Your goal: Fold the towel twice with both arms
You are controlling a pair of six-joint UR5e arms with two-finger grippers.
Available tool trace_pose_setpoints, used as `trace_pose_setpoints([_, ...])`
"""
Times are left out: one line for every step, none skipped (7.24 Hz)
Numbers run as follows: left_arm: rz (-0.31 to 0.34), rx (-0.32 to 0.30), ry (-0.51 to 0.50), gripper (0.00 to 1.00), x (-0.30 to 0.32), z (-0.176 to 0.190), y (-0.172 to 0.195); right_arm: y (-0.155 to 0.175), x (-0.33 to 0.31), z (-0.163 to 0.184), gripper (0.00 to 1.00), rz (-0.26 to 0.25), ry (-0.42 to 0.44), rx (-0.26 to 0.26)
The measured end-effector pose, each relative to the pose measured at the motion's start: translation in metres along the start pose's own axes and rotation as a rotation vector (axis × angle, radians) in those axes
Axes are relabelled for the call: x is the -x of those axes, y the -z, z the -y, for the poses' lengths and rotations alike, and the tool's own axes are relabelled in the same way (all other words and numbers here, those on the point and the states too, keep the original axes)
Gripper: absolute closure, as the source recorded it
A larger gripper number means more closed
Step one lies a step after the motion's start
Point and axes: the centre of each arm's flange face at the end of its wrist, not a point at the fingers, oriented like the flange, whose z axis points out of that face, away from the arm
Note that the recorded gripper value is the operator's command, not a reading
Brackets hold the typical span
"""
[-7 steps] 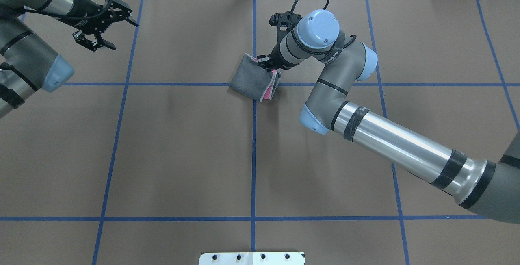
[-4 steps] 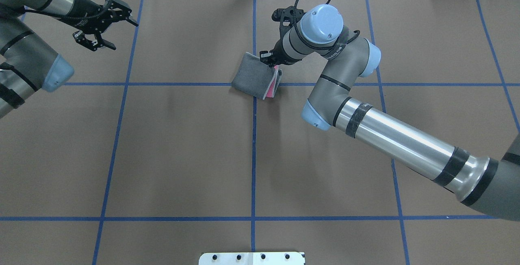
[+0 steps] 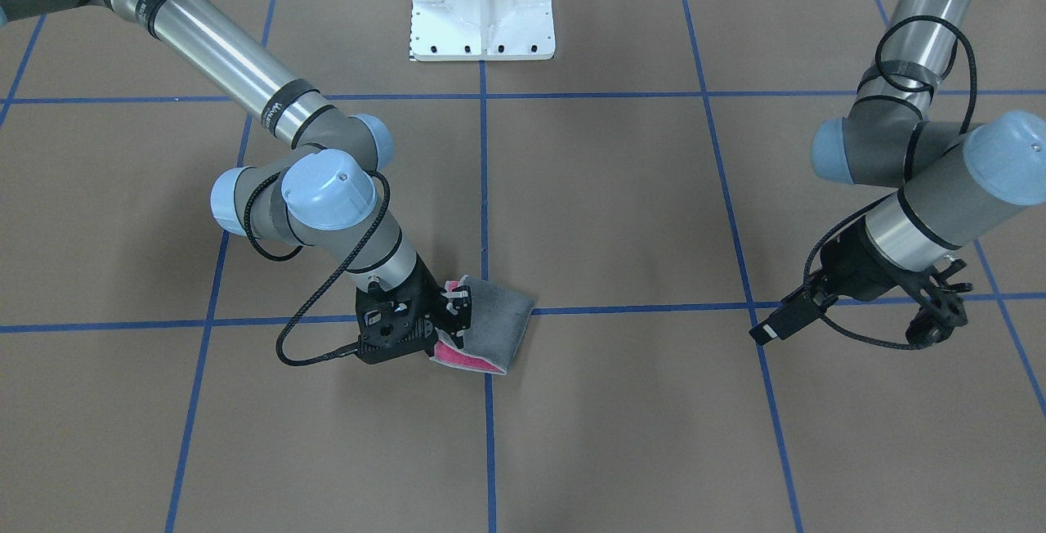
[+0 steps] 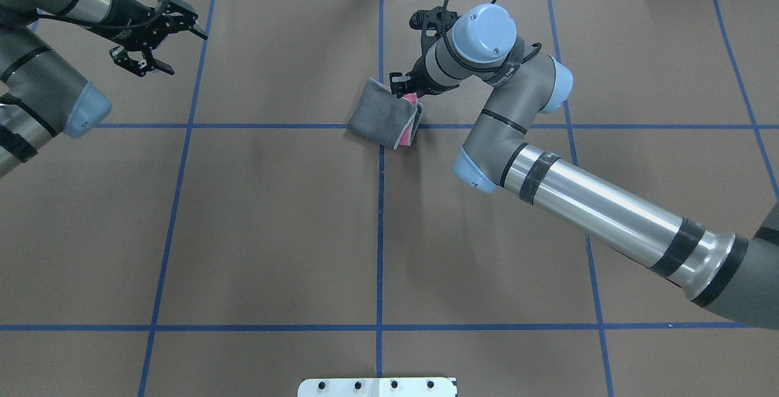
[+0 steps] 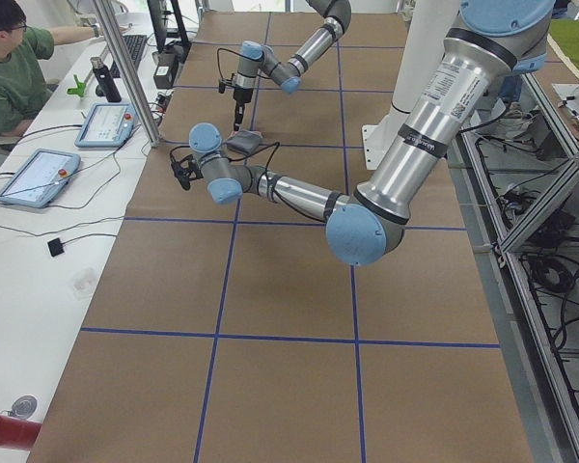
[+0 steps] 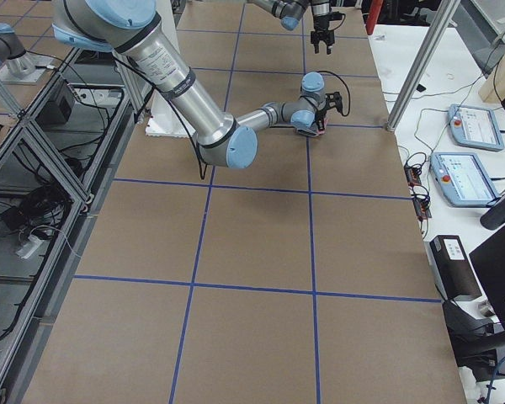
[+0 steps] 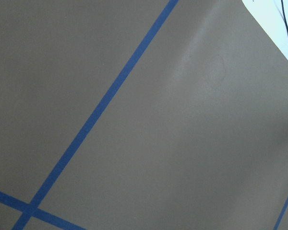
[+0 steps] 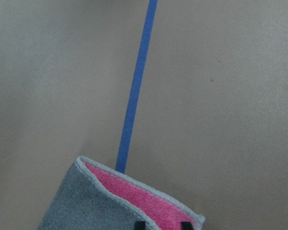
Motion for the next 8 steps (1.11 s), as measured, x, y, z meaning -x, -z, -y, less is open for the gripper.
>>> trace_pose_setpoints([-0.003, -0.001, -0.003, 0.0, -0.002, 0.0, 0.001, 0.008, -0.008, 0.011, 0.0, 0.006, -0.006, 0.005])
trace_pose_setpoints([-0.007, -0.012, -0.016, 0.0, -0.004, 0.001, 0.004, 0.022, -0.022, 0.028, 0.0, 0.019, -0.018, 0.021])
trace_pose_setpoints([-0.01, -0.036, -0.069, 0.0, -0.004, 0.007, 0.009, 0.044, -0.048, 0.049, 0.0, 0.035, -0.038, 0.036])
trace_pose_setpoints([-0.009, -0.065, -0.148, 0.0, -0.002, 0.018, 0.018, 0.073, -0.084, 0.07, 0.0, 0.043, -0.051, 0.051])
trace_pose_setpoints([-0.005, -0.099, -0.216, 0.0, 0.01, 0.037, 0.037, 0.107, -0.127, 0.09, 0.0, 0.034, -0.043, 0.077])
trace_pose_setpoints([0.006, -0.134, -0.281, 0.0, 0.032, 0.063, 0.063, 0.142, -0.166, 0.104, 0.0, 0.003, -0.02, 0.105])
trace_pose_setpoints([0.025, -0.161, -0.358, 0.0, 0.058, 0.089, 0.09, 0.177, -0.199, 0.112, 0.0, -0.048, 0.007, 0.131])
trace_pose_setpoints([0.058, -0.18, -0.433, 0.0, 0.078, 0.111, 0.115, 0.21, -0.229, 0.119, 0.0, -0.105, 0.027, 0.159])
